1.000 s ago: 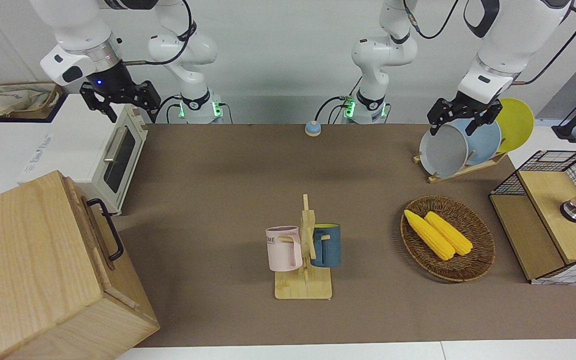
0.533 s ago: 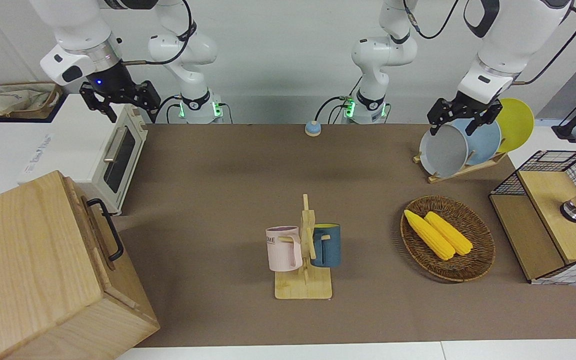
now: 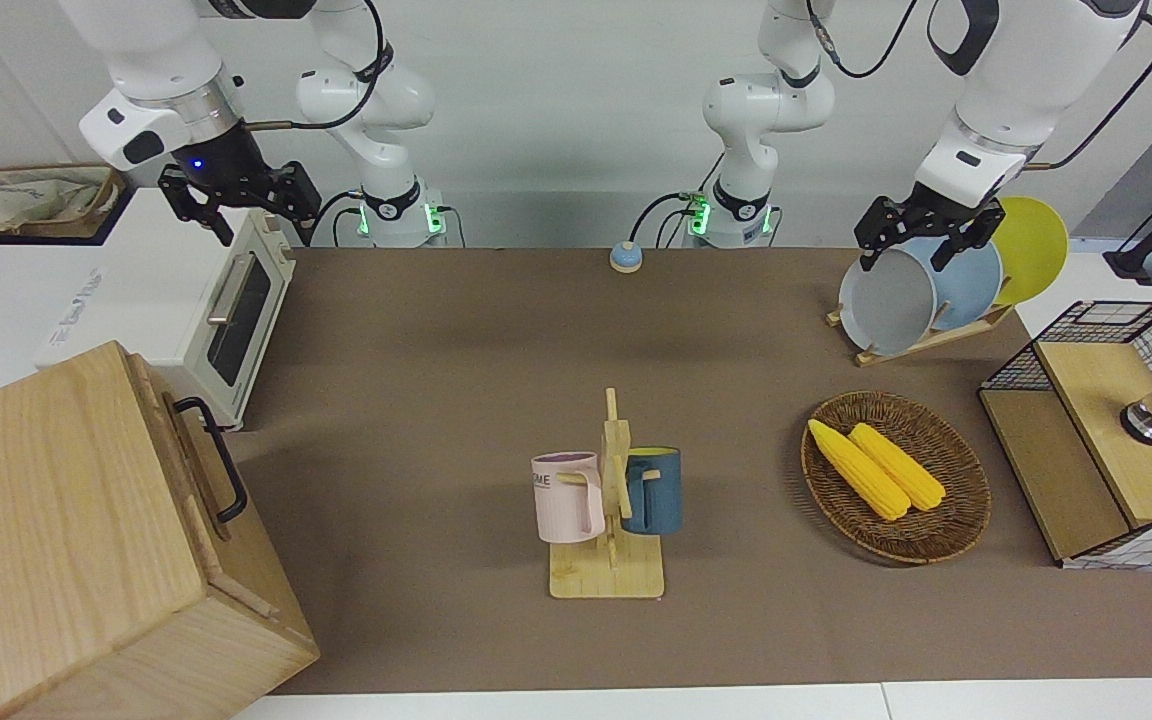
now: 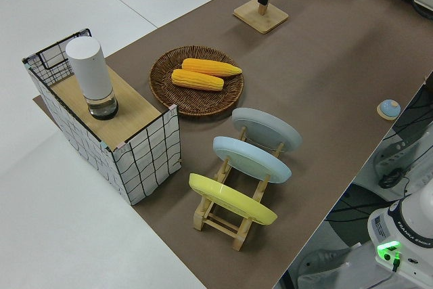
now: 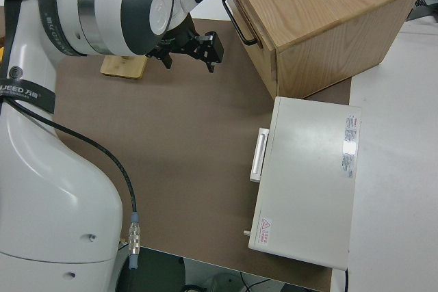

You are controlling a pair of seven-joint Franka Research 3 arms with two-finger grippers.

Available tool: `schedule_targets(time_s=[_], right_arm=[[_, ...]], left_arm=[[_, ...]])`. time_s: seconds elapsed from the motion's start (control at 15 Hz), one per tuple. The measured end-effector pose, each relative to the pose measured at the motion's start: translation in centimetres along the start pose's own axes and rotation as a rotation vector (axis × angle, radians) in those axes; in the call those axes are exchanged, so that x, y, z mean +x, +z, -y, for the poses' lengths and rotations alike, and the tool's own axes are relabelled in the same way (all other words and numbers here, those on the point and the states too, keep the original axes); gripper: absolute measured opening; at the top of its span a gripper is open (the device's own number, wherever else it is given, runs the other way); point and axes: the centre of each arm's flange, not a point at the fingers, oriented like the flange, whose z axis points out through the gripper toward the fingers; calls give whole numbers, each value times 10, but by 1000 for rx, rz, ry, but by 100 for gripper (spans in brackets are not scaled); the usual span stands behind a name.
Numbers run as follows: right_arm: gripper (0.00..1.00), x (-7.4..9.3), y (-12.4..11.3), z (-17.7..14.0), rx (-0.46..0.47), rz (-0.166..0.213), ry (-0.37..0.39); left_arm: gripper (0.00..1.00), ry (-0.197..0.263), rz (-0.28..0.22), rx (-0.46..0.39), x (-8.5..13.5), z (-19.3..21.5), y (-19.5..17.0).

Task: Slide drawer open with right arm
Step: 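Reach the right gripper up toward the black handle of the wooden drawer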

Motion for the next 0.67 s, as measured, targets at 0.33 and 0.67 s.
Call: schedule_targets(time_s=[0.33,0.67], right_arm=[[98,3,-3,40,-197,-40,-68],[98,13,5,88,-464,-93,-154]], left_arm=[[100,0,0,0,0,0,0],[100,0,0,0,0,0,0]])
